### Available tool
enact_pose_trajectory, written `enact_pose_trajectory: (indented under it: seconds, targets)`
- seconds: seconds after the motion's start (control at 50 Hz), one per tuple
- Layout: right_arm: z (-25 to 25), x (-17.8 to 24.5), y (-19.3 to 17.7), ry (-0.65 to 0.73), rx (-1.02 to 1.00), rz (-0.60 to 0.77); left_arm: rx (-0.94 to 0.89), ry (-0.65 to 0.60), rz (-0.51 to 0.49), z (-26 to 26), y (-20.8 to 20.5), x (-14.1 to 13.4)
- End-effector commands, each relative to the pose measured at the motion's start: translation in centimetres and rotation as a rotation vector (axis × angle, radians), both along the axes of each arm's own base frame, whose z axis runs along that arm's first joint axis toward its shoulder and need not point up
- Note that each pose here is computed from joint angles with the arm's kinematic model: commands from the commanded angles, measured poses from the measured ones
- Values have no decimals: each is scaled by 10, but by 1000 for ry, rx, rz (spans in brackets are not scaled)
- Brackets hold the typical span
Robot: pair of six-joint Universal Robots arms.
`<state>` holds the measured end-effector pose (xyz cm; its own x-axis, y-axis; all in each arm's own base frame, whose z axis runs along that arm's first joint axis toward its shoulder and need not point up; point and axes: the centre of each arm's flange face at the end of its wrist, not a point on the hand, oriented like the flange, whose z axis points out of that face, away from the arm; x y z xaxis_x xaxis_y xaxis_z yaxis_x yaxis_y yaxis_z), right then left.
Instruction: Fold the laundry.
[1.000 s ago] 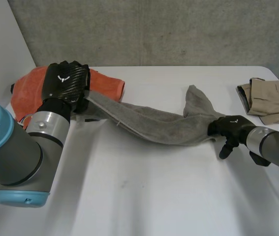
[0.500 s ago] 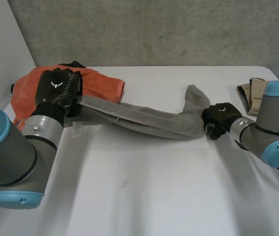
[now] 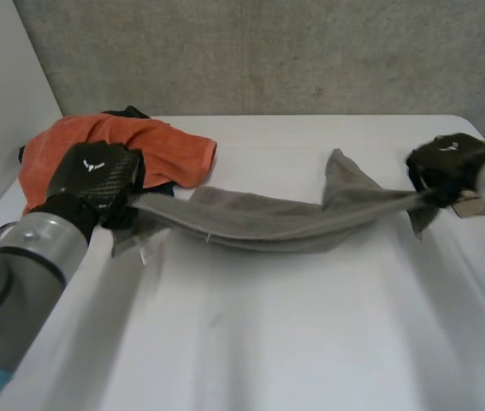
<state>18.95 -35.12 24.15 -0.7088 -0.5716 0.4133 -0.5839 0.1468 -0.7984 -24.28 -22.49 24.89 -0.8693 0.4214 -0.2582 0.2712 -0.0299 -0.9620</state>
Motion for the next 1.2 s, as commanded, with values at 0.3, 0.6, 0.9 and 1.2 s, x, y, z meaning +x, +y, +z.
enact_pose_trajectory:
  seconds: [0.3,0.6,0.9,1.2]
  targets:
    - [17,-22,37,323,124,107,130,-441,-124,-34,-22,-8]
    - [201,-15,-38,-194,-979,-144,-897,154,158,186,-119,-36]
    - [111,-15,-42,-210,-681,-60,-565,44,149,71,-125,-19]
    - [-30,-37,2,-19,-34,-43,-84,-159,-60,-90,-38,-8]
